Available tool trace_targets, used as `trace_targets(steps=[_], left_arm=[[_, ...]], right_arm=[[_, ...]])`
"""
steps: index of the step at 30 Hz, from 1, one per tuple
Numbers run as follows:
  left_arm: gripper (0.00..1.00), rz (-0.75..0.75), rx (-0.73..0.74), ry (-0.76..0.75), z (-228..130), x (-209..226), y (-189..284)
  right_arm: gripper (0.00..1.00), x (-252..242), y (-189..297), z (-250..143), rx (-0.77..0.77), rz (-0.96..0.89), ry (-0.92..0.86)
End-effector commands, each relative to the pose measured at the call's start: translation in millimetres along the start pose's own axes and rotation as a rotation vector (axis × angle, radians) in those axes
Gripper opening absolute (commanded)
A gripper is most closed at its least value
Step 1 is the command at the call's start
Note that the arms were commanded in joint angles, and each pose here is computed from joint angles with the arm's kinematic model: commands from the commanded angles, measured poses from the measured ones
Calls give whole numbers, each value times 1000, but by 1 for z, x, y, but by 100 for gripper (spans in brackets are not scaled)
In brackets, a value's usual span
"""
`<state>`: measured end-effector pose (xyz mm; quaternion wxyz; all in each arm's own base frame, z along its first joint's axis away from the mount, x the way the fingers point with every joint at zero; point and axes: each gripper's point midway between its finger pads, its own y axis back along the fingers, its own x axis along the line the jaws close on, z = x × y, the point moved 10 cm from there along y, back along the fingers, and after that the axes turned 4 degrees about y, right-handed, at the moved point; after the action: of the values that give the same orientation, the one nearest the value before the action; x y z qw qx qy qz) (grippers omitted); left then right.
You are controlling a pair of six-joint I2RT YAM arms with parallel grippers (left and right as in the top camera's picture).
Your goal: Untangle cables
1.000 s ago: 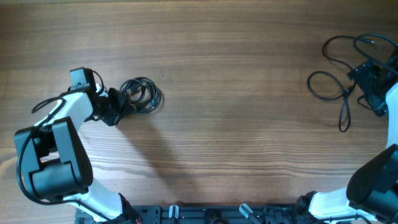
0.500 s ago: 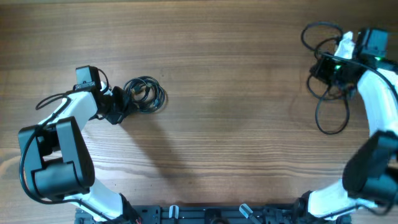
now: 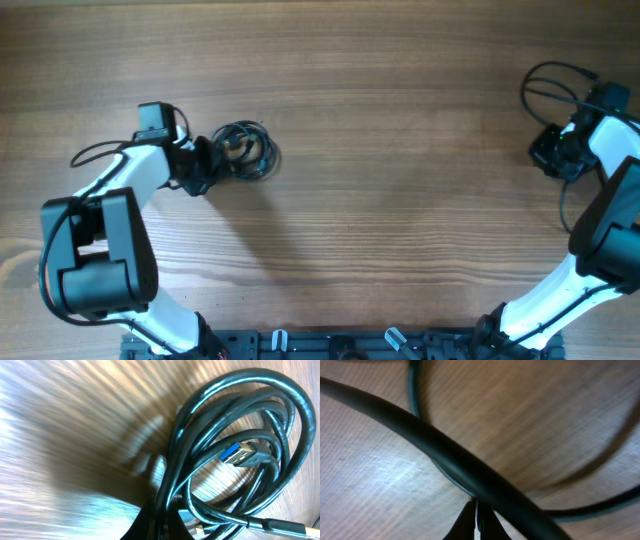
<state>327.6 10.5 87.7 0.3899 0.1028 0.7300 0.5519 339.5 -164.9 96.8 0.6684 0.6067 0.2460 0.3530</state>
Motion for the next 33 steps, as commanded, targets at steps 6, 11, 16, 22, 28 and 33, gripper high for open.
trace_targets(steps=[6,11,16,22,28,33], left_arm=[[6,-47,34,-233,-31,-33,-16],[5,-143,65,-361,-38,-44,-1],[47,-276,-23,-456,-54,-66,60],[70,-203,-204,-459,-51,-66,86],[63,-66,-288,-430,-43,-56,79],[46,-51,-292,-425,-41,-54,77]], right_arm=[[17,49,91,23,2,359,166],[19,81,97,-4,119,525,286],[41,131,94,-37,200,534,429],[56,199,95,-97,291,546,645],[99,258,100,-157,283,597,878],[100,283,102,-159,150,651,958]])
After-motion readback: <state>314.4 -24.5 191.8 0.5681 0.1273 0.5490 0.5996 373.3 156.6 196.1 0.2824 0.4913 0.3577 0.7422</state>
